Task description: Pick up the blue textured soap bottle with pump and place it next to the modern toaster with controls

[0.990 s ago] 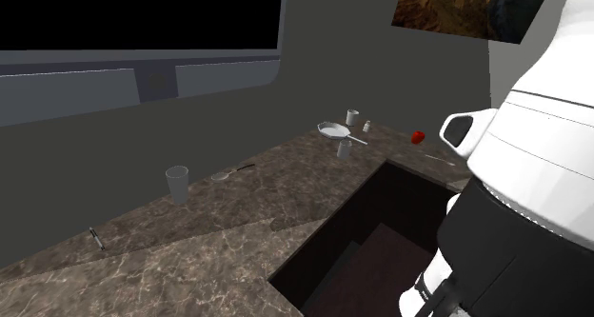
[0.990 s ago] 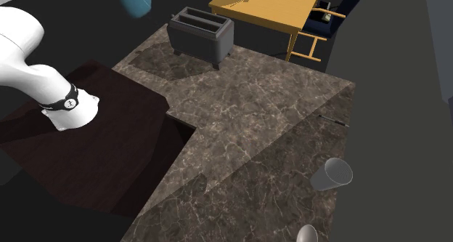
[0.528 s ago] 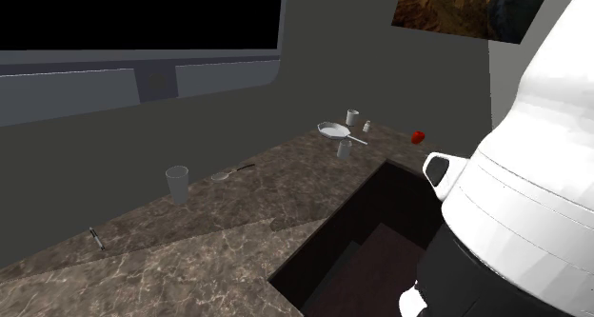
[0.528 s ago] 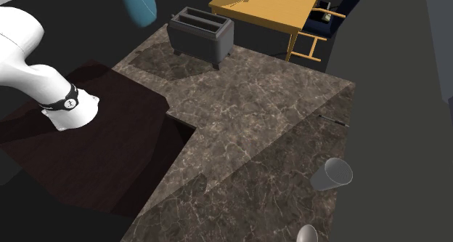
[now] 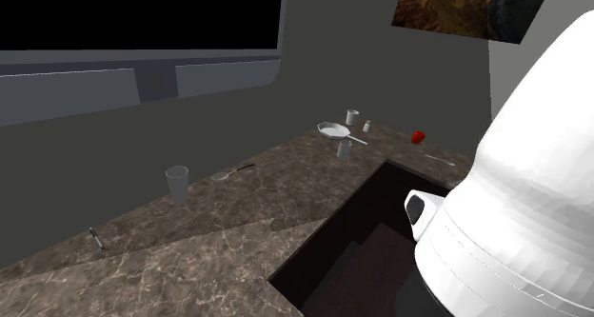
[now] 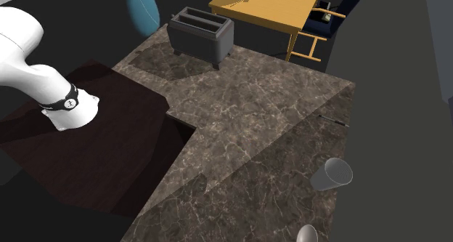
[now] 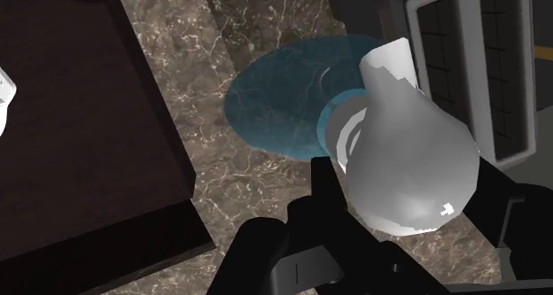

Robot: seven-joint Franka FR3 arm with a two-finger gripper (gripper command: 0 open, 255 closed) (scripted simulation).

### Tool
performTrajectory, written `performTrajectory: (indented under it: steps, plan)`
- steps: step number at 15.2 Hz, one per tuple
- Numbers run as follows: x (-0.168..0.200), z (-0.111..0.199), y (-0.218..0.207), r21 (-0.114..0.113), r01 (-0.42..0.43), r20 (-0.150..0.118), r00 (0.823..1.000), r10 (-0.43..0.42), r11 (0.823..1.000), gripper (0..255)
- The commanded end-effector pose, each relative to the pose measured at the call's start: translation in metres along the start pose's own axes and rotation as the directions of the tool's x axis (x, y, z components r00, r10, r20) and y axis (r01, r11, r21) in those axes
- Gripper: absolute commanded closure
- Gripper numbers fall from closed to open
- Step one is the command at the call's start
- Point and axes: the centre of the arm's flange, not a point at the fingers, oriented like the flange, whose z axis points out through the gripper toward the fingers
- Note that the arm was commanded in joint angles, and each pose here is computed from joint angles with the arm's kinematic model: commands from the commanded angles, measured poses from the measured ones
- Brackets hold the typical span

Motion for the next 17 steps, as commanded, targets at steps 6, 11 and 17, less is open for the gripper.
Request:
performTrajectory:
  steps: [6, 11, 17]
  plan:
    - [-0.001, 0.036, 0.005, 0.001, 0.000, 0.000, 1.000, 0.000, 1.000, 255]
    - [-0.001, 0.062, 0.009, 0.001, 0.000, 0.000, 1.000, 0.000, 1.000, 255]
    - [-0.001, 0.093, 0.013, 0.001, 0.000, 0.000, 1.000, 0.000, 1.000, 255]
